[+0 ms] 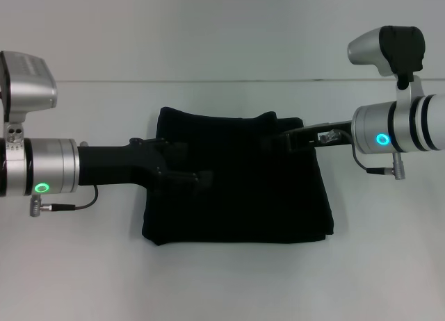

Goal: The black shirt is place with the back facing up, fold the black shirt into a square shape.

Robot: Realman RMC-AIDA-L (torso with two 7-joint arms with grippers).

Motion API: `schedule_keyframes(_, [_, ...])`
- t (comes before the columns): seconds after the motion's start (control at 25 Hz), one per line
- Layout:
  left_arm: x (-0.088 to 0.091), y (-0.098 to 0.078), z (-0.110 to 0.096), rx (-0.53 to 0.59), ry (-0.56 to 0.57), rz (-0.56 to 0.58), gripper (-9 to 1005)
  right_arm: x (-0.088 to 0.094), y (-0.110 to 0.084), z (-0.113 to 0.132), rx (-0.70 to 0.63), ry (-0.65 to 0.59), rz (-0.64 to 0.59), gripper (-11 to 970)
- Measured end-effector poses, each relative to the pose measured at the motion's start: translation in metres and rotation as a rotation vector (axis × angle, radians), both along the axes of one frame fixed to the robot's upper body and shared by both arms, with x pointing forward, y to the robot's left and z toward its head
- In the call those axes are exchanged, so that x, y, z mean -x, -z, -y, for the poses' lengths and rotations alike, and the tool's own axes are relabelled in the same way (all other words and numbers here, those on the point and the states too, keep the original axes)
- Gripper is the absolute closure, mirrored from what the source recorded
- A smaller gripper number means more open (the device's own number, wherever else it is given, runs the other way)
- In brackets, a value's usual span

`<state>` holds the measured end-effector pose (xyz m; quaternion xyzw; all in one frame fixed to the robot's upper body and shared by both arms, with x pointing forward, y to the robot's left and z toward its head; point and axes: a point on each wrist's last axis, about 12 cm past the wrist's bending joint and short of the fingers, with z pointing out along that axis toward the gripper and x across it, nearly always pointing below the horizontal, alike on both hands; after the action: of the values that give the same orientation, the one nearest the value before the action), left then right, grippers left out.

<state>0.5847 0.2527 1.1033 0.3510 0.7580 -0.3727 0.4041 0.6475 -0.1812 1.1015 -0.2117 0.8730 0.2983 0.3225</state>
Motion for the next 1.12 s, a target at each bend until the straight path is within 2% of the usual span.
schedule_keyframes(0.16, [0.000,0.001,0.000,-0.005,0.000,0.000,45,0.002,0.000,0.000,-0.020,-0.019,0.016,503])
schedule_keyframes(0.56, [0.002,0.006,0.000,-0.005,-0.015,-0.011,45,0.005,0.004,0.004,-0.027,-0.018,0.007,943])
schedule_keyframes(0.88, [0.004,0.007,-0.001,-0.001,-0.023,-0.019,46,0.009,0.008,0.012,-0.060,0.009,0.040,960])
schedule_keyframes(1.12, [0.004,0.007,-0.001,0.003,-0.025,-0.020,46,0.017,0.013,0.037,-0.131,0.091,0.078,959])
